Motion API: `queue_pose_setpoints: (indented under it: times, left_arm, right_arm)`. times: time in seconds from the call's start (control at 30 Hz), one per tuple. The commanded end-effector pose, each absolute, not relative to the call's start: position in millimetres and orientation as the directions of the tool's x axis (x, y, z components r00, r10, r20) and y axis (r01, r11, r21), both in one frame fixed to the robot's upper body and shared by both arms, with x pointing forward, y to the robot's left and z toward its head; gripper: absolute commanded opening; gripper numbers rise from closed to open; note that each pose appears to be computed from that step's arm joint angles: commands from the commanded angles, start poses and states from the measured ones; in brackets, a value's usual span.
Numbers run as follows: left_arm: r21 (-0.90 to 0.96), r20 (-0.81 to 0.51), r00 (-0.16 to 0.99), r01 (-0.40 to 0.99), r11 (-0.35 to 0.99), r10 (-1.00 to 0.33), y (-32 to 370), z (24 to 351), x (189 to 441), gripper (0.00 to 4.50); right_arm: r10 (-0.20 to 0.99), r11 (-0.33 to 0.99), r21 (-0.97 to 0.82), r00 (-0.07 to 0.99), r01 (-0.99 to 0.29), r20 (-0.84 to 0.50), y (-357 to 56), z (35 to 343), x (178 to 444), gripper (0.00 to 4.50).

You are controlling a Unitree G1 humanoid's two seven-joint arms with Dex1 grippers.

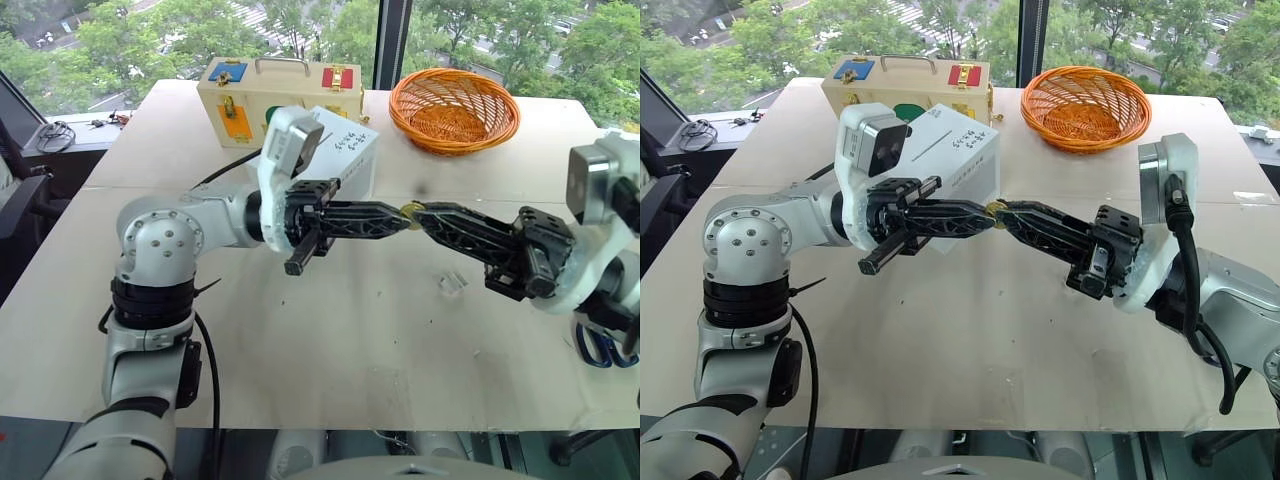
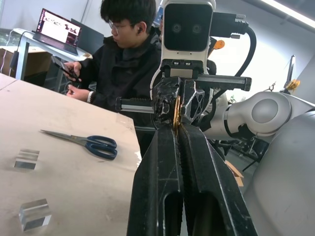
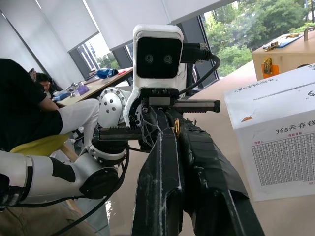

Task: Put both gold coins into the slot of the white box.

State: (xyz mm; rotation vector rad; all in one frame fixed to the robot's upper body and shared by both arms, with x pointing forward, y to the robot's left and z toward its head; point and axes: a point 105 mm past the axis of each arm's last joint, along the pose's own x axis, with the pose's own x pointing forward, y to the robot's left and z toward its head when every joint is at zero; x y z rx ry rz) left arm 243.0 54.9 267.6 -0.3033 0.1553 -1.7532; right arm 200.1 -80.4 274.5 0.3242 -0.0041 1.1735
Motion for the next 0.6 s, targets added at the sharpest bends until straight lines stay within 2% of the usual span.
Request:
queue_pose_setpoints:
  times: [0.03,0.2,0.23,0.27,0.33,0.5,0.53,0.6]
  left_arm:
    - [-0.236,0.147,-0.183,0.948,-0.215,-0.972,57,278,240,0.04]
    - [-0.237,0.156,-0.163,0.951,-0.197,-0.974,57,280,241,0.04]
    - [-0.235,0.159,-0.158,0.953,-0.193,-0.974,57,280,242,0.00]
    - [-0.233,0.161,-0.154,0.954,-0.189,-0.975,57,280,242,0.00]
    - [-0.224,0.165,-0.129,0.961,-0.164,-0.978,59,283,244,0.00]
    - [-0.182,0.154,0.007,0.983,-0.022,-0.988,79,298,258,0.00]
    - [-0.170,0.147,0.043,0.985,0.017,-0.988,84,301,261,0.00]
    - [-0.124,0.129,0.163,0.981,0.147,-0.978,95,309,275,0.00]
  right_arm:
    - [0.922,0.307,0.227,0.348,-0.924,0.171,-74,275,192,0.00]
    - [0.913,0.329,0.183,0.362,-0.926,0.190,-76,279,195,0.00]
    - [0.916,0.313,0.180,0.347,-0.932,0.202,-76,280,194,0.59]
    - [0.917,0.305,0.177,0.339,-0.936,0.208,-76,281,193,0.78]
    - [0.913,0.322,0.162,0.351,-0.933,0.209,-80,282,195,1.83]
    - [0.859,0.503,-0.033,0.496,-0.864,0.125,-106,281,210,4.15]
    - [0.855,0.516,-0.074,0.508,-0.853,0.102,-111,280,210,4.46]
    - [0.851,0.523,-0.158,0.524,-0.838,0.035,-120,276,207,4.46]
